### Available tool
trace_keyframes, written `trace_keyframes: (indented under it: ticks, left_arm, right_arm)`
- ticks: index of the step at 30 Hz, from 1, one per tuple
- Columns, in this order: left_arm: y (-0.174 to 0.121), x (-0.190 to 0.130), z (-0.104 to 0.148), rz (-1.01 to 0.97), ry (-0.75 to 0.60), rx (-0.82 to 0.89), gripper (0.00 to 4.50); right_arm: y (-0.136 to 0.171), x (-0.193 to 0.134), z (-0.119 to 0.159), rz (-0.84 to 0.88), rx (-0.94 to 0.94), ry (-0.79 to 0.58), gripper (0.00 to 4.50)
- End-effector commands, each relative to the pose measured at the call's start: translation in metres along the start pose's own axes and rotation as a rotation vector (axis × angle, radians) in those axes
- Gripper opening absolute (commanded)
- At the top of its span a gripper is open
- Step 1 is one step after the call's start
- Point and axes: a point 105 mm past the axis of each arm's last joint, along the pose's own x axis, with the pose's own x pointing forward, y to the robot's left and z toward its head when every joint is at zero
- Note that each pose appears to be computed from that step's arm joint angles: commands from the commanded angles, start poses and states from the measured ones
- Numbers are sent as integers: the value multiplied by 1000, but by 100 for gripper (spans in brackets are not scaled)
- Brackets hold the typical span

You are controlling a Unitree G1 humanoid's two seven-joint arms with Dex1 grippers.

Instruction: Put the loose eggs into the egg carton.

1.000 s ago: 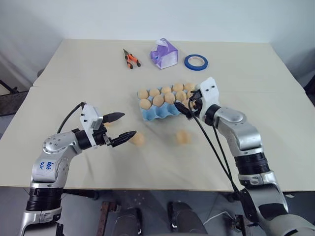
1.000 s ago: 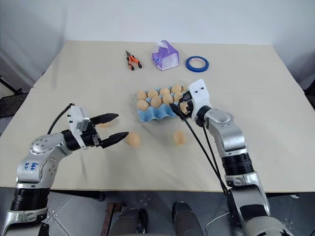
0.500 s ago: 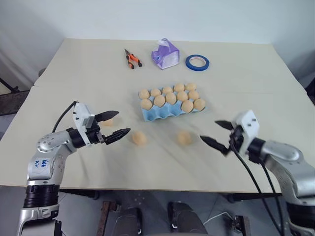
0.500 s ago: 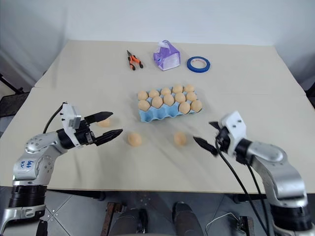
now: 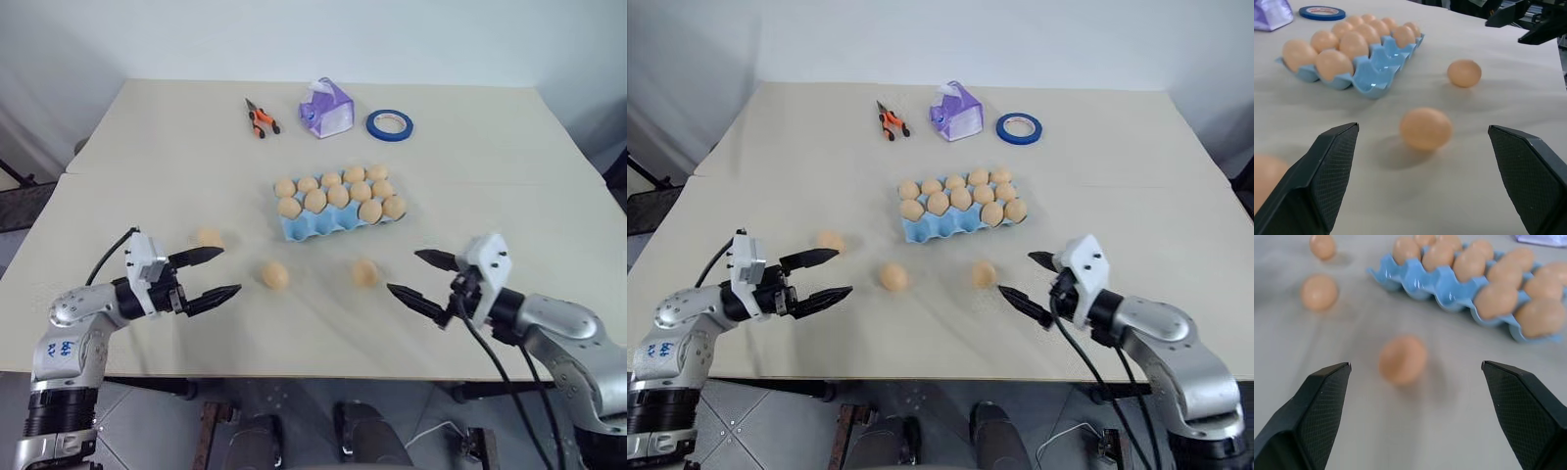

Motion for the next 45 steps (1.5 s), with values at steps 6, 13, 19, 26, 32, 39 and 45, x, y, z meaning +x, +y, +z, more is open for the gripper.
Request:
trace_keyframes:
  ticks: [6,13,19,26,32,39,45]
  left_arm:
    - [7,-24,8,88,4,54,450]
    - [3,-23,12,102,-5,61,450]
    - [0,-21,12,110,-10,59,450]
    - [-3,-17,13,110,-26,59,450]
    - [-3,-8,15,107,-41,61,450]
    - [-2,-7,16,115,-46,62,450]
    - [-1,-5,17,121,-53,65,450]
  right_arm:
    - [6,44,-7,1,65,38,447]
    - [11,60,-25,37,57,118,431]
    - [12,62,-19,35,40,84,240]
    - [-6,61,15,-35,17,-8,169]
    - [-31,84,51,-113,22,-83,169]
    - [-36,117,54,-116,-13,-89,169]
    - [-41,131,50,-135,-47,-94,169]
